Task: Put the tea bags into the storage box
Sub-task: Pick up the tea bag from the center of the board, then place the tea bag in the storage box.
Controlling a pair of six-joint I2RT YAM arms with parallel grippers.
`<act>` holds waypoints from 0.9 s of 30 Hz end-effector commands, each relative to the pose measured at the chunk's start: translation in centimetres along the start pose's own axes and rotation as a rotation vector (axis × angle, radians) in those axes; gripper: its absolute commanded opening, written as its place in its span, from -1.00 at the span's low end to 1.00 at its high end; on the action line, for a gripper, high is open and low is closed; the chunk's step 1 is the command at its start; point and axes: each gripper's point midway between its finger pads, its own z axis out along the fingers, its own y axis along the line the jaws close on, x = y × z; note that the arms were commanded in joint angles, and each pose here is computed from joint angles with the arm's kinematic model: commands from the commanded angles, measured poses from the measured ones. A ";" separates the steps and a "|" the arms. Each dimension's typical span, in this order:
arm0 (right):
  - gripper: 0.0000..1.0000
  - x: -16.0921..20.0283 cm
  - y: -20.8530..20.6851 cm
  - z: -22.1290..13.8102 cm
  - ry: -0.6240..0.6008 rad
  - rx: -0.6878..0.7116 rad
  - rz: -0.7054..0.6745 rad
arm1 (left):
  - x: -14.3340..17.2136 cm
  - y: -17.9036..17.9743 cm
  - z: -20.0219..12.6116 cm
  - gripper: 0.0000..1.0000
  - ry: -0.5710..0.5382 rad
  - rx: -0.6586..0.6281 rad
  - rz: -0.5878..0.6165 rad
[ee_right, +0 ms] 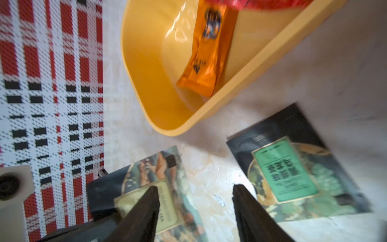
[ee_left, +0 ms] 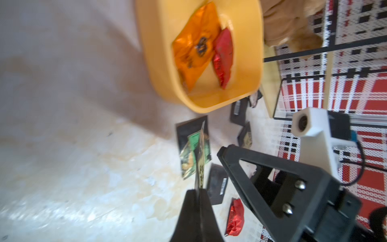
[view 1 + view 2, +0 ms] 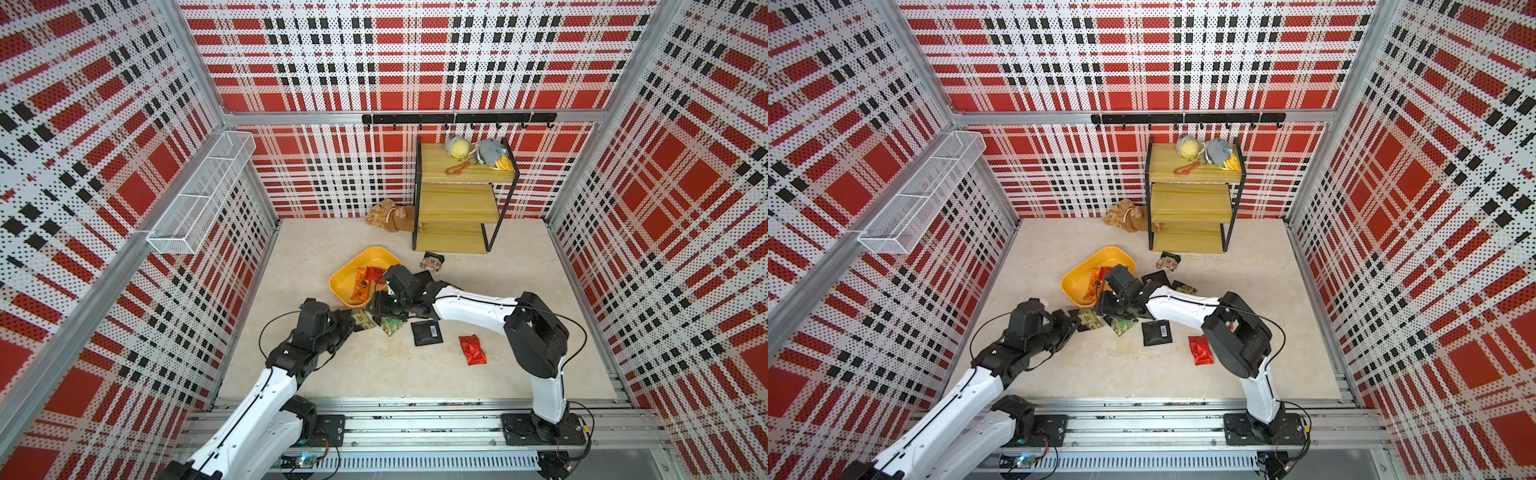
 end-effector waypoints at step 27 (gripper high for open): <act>0.26 -0.7 -12.7 -9.7 -0.090 0.275 0.057 | -10.5 -6.4 10.7 0.13 -0.041 0.066 0.152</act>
